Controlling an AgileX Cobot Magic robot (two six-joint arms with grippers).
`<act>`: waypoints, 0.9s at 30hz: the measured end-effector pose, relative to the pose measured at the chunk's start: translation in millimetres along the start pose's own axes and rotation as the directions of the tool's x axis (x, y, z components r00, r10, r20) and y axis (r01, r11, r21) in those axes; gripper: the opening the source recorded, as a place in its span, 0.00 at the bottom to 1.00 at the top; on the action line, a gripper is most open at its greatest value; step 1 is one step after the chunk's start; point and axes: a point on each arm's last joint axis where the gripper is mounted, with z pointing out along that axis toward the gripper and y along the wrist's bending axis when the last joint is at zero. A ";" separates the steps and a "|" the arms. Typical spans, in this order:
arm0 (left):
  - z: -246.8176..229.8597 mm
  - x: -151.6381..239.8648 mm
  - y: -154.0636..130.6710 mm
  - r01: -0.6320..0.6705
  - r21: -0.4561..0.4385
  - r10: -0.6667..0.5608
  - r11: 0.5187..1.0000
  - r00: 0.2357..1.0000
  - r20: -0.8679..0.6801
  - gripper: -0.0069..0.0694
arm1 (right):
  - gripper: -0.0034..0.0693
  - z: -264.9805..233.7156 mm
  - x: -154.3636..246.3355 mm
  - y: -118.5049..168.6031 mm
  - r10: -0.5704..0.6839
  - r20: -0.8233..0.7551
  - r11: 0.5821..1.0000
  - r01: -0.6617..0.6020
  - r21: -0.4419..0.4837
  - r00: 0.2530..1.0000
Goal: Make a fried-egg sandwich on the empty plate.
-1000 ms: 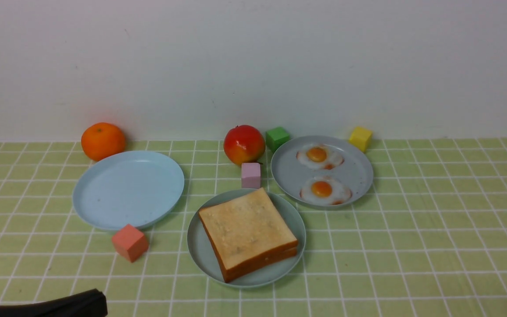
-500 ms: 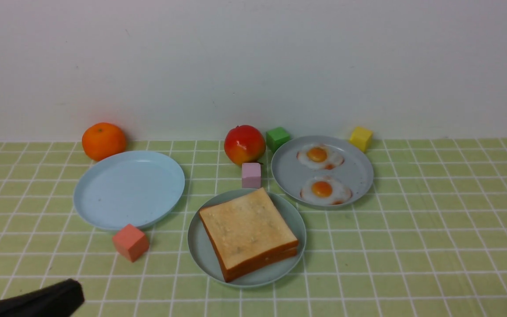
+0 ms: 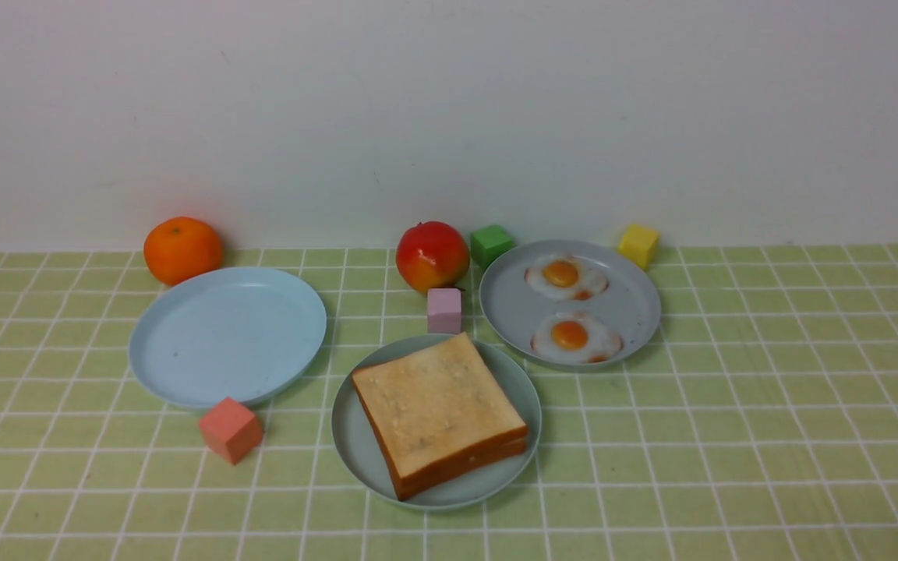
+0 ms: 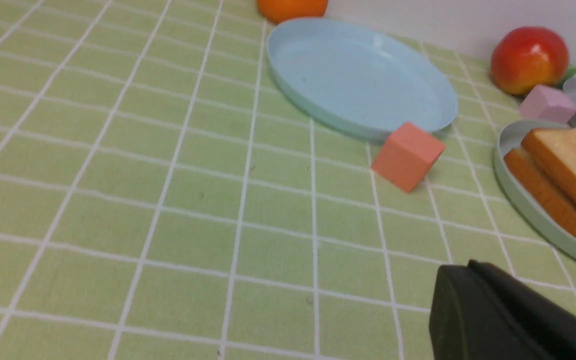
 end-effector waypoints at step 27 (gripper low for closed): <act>0.0 1.0 0.6 0.011 -0.008 -0.011 1.000 1.000 -0.010 0.07 | 0.10 0.0 0.0 0.0 0.000 0.000 1.000 0.000 0.000 1.000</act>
